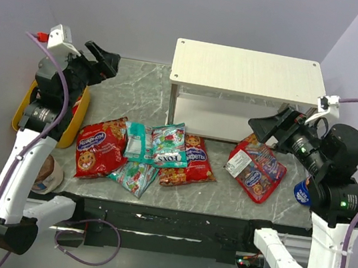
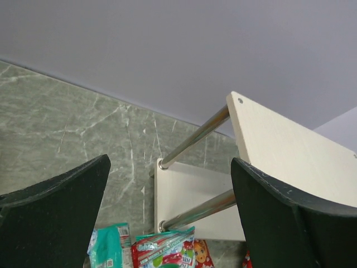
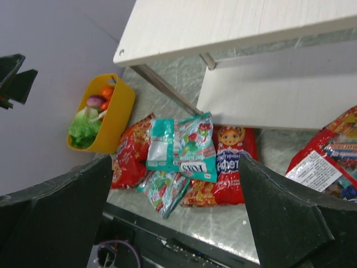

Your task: Place and organize the candy bags onto the shelf

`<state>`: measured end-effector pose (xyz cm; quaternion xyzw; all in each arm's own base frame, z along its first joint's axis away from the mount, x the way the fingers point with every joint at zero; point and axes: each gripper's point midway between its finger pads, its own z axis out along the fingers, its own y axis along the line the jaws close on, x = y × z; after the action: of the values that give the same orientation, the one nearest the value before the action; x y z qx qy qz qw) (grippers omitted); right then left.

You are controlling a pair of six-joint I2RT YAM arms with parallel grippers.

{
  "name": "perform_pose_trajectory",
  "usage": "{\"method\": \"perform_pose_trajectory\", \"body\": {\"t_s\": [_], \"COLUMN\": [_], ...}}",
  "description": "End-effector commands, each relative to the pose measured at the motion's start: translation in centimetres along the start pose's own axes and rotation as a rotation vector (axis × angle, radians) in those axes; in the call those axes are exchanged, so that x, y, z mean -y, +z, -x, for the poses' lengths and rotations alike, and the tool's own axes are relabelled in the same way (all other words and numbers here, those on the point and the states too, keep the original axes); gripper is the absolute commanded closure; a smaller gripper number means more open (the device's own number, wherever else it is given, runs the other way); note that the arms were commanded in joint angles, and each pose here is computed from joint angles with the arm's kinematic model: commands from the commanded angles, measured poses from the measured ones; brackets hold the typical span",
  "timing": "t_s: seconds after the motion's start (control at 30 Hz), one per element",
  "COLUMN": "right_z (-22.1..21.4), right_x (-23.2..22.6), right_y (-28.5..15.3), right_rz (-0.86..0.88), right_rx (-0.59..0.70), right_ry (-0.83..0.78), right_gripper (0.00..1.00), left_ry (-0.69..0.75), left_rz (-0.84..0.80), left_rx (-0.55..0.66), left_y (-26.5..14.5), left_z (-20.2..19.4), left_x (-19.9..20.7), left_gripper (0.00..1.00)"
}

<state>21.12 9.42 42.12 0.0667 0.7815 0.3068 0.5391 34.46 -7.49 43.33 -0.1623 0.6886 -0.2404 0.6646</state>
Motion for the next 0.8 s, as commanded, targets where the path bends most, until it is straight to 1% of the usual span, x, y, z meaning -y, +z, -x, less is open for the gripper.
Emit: {"method": "perform_pose_trajectory", "body": {"t_s": [0.0,0.07,0.1,0.13,0.2,0.23,0.27,0.3,0.33,0.37,0.43,0.47,0.5,0.53,0.57,0.6,0.63,0.67,0.73,0.77], "right_z": [-1.5,-2.6,-2.9,-3.4,-5.3,-5.9,-7.4,-8.2,-8.6,-10.4,-12.0,-12.9,-13.6,-14.7,-15.4,-16.2,-16.8,-18.4,-18.9,-20.4], "right_x": [0.3,0.8,0.7,0.8,1.9,2.2,3.0,3.1,3.1,3.8,4.0,4.4,4.7,3.9,3.6,3.7,3.5,2.4,2.3,2.4], "right_y": [1.2,1.7,1.5,1.6,2.0,2.1,2.7,2.9,3.3,4.1,4.8,5.8,6.4,6.7,7.5,8.5,9.1,9.4,11.4,11.9], "right_rz": [0.029,0.031,0.048,0.06,0.056,0.053,0.043,0.055,0.08,0.08,0.1,0.108,0.098,0.132,0.158,0.14,0.14,0.175,0.154,0.154], "right_rx": [-0.091,-0.126,-0.123,-0.135,-0.175,-0.186,-0.226,-0.244,-0.249,-0.292,-0.322,-0.321,-0.329,-0.357,-0.36,-0.375,-0.384,-0.423,-0.391,-0.407], "right_ry": [-0.006,-0.01,-0.027,-0.036,-0.035,-0.023,0.014,0.025,0.03,0.071,0.089,0.095,0.1,0.081,0.059,0.039,0.019,-0.014,-0.046,-0.047], "right_gripper": [0.0,0.0,0.0,0.0,0.0,0.0,0.0,0.0,0.0,0.0,0.0,0.0,0.0,0.0,0.0,0.01,0.02,0.02,0.04,0.04], "left_ry": [0.017,0.016,0.018,0.017,0.004,0.006,0.01,0.001,-0.012,-0.044,-0.08,-0.114,-0.14,-0.164,-0.202,-0.225,-0.238,-0.262,-0.257,-0.251], "left_rz": [-0.056,-0.027,-0.004,0.037,0.073,0.059,0.054,0.046,0.014,0.005,-0.014,-0.036,-0.043,-0.058,-0.073,-0.119,-0.144,-0.162,-0.202,-0.196], "left_rx": [-0.022,-0.045,-0.058,-0.062,-0.113,-0.161,-0.201,-0.214,-0.196,-0.241,-0.274,-0.319,-0.341,-0.359,-0.387,-0.424,-0.434,-0.441,-0.461,-0.469], "left_y": [0.8,1.8,2.1,2.5,3.6,3.8,3.9,3.9,3.8,3.6,3.3,3.0,2.8,2.5,2.2,1.7,1.2,1.0,0.2,0.0], "left_z": [-1.0,-2.2,-2.6,-3.0,-4.5,-5.7,-7.3,-8.2,-8.2,-10.3,-11.7,-13.4,-14.3,-15.0,-16.5,-17.5,-18.0,-19.1,-20.0,-20.8], "left_x": [0.7,-0.2,-0.7,-1.6,-2.4,-2.4,-2.9,-3.1,-2.7,-3.2,-3.2,-3.3,-3.4,-3.2,-3.4,-2.7,-2.3,-2.3,-1.6,-1.9], "left_gripper": [0.04,0.04,0.04,0.04,0.04,0.04,0.04,0.04,0.04,0.04,0.04,0.04,0.04,0.02,0.01,0.01,0.03,0.04,0.07,0.07]}}
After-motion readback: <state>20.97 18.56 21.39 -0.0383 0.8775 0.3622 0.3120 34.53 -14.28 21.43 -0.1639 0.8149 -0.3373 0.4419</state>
